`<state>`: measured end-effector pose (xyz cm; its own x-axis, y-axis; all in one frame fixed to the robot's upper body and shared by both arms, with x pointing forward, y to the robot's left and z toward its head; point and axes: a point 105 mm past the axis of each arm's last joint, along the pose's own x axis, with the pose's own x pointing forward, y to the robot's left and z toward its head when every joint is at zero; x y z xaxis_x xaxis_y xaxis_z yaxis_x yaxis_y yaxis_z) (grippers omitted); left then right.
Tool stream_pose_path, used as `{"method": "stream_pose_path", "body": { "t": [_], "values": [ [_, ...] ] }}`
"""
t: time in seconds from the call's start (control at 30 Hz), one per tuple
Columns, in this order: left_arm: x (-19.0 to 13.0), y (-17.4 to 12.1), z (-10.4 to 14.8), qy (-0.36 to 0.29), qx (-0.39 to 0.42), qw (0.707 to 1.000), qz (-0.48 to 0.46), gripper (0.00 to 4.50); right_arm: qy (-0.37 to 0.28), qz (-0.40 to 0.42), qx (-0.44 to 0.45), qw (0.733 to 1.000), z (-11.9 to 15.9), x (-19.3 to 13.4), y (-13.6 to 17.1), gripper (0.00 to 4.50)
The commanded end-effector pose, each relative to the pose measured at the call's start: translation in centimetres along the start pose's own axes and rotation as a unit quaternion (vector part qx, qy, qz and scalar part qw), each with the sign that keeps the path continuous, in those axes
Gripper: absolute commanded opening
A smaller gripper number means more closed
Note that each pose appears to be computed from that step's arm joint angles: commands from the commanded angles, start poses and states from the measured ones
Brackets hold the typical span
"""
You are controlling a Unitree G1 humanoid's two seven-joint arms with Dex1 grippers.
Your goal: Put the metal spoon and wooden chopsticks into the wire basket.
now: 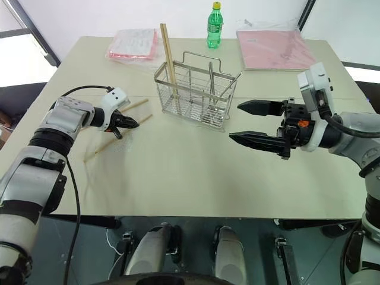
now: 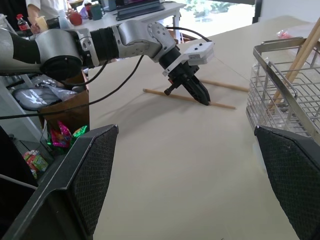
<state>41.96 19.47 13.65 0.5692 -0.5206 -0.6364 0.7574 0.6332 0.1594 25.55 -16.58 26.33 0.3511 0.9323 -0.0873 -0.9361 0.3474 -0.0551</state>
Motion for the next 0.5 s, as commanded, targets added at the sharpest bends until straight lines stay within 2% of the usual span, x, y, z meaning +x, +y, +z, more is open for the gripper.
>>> {"method": "stream_pose_path", "body": {
  "t": [0.03,0.2,0.33,0.4,0.5],
  "values": [
    [-0.3,0.7,-0.3,-0.007,-0.02,1.0,0.02,0.08,-0.012,-0.006,-0.023,1.0,0.9,-0.2,0.2,4.5],
    [-2.8,3.9,3.3,-0.133,-0.094,0.979,0.123,0.08,-0.017,-0.011,-0.022,1.0,0.9,-0.1,-0.2,4.5],
    [-7.3,6.9,7.8,-0.298,-0.175,0.915,0.209,0.08,-0.019,-0.014,-0.02,1.0,0.8,0.0,-0.3,4.5],
    [-10.5,8.2,10.5,-0.392,-0.207,0.861,0.247,0.08,-0.02,-0.014,-0.019,1.0,0.8,0.1,-0.4,4.5],
    [-15.8,10.2,13.9,-0.524,-0.311,0.735,0.298,0.08,-0.042,-0.028,-0.009,0.999,1.1,0.3,-1.0,4.5]
  ]
}}
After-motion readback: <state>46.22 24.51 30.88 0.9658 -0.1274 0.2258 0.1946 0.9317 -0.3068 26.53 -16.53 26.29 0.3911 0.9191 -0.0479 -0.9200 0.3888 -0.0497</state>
